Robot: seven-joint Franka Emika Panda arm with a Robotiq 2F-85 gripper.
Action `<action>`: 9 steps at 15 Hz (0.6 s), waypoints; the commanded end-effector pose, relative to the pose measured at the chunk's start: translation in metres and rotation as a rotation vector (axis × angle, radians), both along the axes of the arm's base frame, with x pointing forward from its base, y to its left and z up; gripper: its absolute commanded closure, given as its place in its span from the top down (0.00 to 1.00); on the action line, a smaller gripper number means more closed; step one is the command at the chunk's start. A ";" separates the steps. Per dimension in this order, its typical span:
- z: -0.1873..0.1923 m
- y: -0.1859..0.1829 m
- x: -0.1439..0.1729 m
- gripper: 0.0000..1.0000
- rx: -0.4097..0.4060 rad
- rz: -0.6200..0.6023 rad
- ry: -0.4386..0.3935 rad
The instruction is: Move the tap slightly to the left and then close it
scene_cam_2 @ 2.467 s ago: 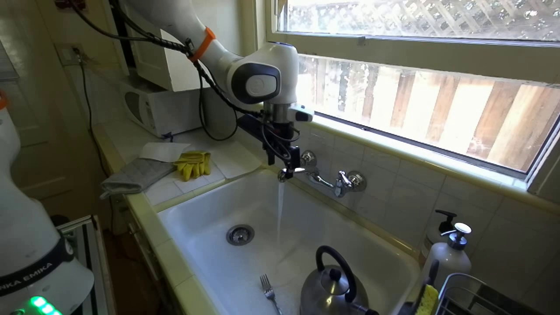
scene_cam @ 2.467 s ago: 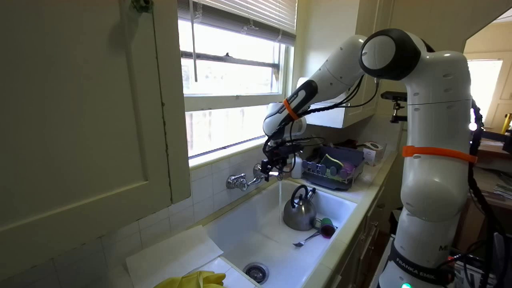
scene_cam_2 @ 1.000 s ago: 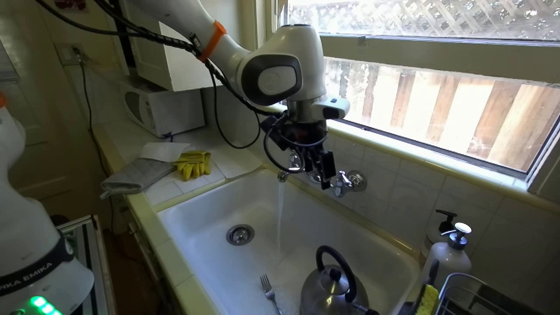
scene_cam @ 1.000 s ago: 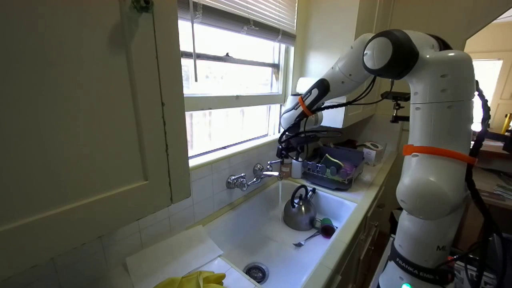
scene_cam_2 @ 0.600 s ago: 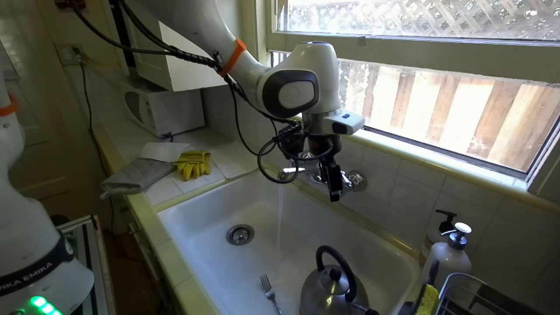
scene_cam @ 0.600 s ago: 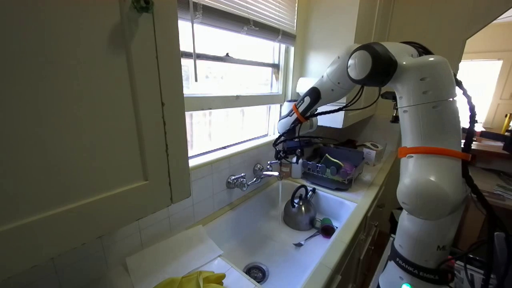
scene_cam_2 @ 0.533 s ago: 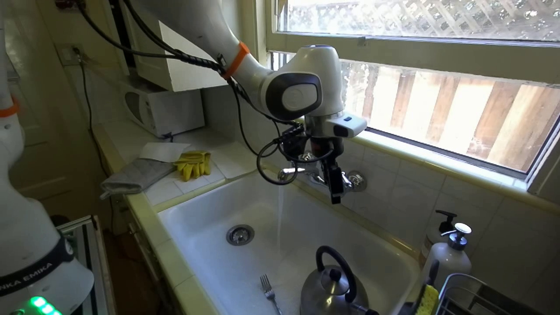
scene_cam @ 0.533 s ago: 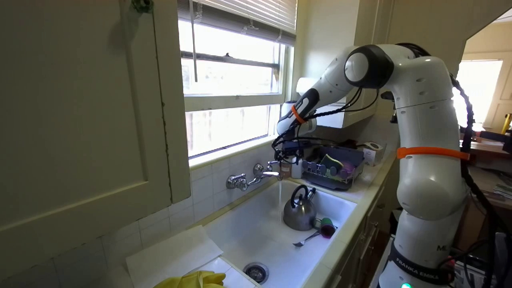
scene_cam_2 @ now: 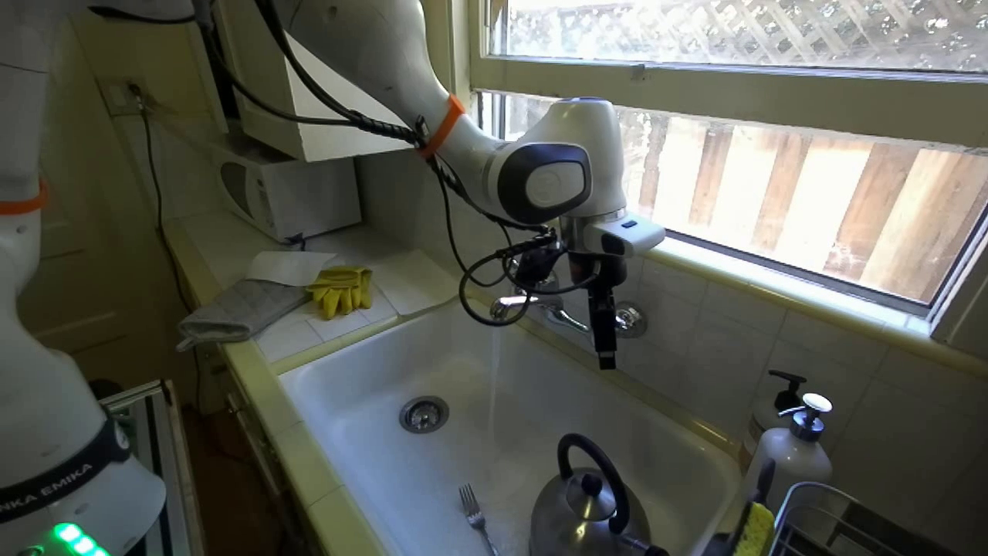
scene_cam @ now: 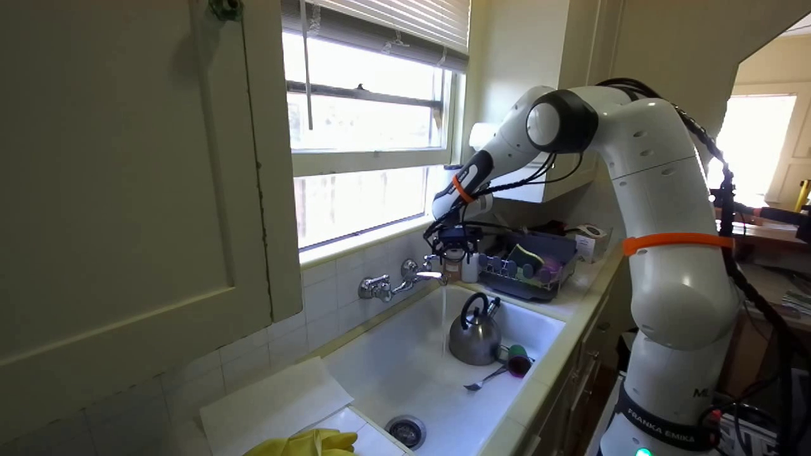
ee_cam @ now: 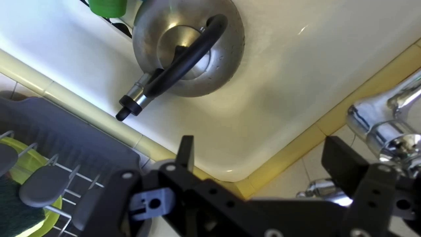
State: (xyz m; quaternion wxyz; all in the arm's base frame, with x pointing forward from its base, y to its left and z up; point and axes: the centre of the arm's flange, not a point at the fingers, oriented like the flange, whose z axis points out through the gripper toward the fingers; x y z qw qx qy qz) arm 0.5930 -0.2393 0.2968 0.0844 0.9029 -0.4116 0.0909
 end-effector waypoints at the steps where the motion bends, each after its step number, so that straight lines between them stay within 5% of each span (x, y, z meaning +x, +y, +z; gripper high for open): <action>1: -0.002 -0.008 0.018 1.00 -0.015 0.065 -0.006; 9: 0.002 -0.020 0.028 1.00 -0.051 0.404 -0.008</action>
